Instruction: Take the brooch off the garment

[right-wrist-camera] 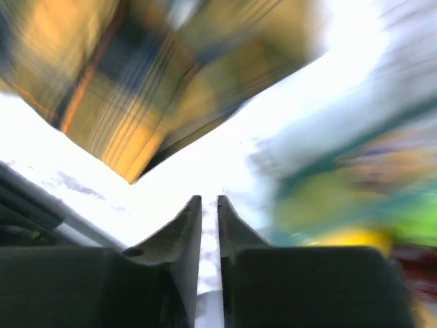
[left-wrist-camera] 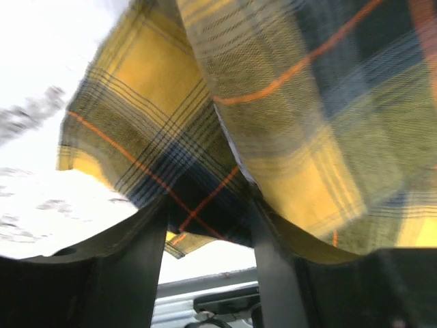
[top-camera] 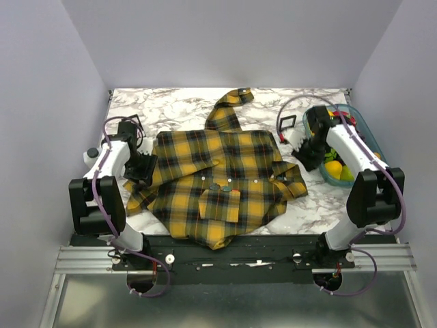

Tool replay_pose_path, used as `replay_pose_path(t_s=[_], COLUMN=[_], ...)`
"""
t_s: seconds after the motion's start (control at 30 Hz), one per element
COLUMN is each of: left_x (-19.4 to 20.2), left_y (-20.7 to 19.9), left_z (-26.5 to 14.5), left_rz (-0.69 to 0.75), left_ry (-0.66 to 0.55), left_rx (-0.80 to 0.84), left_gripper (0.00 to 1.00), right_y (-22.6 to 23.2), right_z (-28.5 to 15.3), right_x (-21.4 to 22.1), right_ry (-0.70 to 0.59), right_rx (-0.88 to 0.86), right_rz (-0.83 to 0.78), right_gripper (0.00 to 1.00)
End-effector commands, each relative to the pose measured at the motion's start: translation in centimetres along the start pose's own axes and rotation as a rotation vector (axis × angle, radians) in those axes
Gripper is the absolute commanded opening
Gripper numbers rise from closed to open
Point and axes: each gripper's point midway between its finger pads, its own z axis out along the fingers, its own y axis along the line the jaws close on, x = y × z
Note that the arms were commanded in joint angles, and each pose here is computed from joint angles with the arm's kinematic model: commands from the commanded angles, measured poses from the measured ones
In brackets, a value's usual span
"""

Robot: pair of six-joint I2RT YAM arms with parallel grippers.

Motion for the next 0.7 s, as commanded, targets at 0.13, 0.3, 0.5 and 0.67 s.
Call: replay_pose_path(t_s=[0.13, 0.3, 0.5, 0.67], left_x=[-9.2, -11.3, -11.3, -10.7], left_y=[2.1, 3.6, 3.0, 3.0], left_z=[-4.6, -5.9, -6.3, -6.3], left_rz=[0.046, -0.013, -0.076, -0.068], left_ry=[-0.249, -0.285, -0.305, -0.291], left_rx=[-0.071, -0.106, -0.071, -0.075], left_gripper=[0.66, 0.69, 0.69, 0.69], right_y=[-10.1, -13.7, -15.2, -14.3], right_z=[-5.6, -3.0, -0.1, 2.6], right_x=[-15.4, -21.1, -25.6, -25.6], right_ry=[-0.382, -0.405, -0.430, -0.346], right_rx=[0.184, 0.195, 0.211, 0.171], right_rz=[-0.129, -0.268, -0.333, -0.407], right_gripper=[0.52, 0.54, 0.56, 0.57])
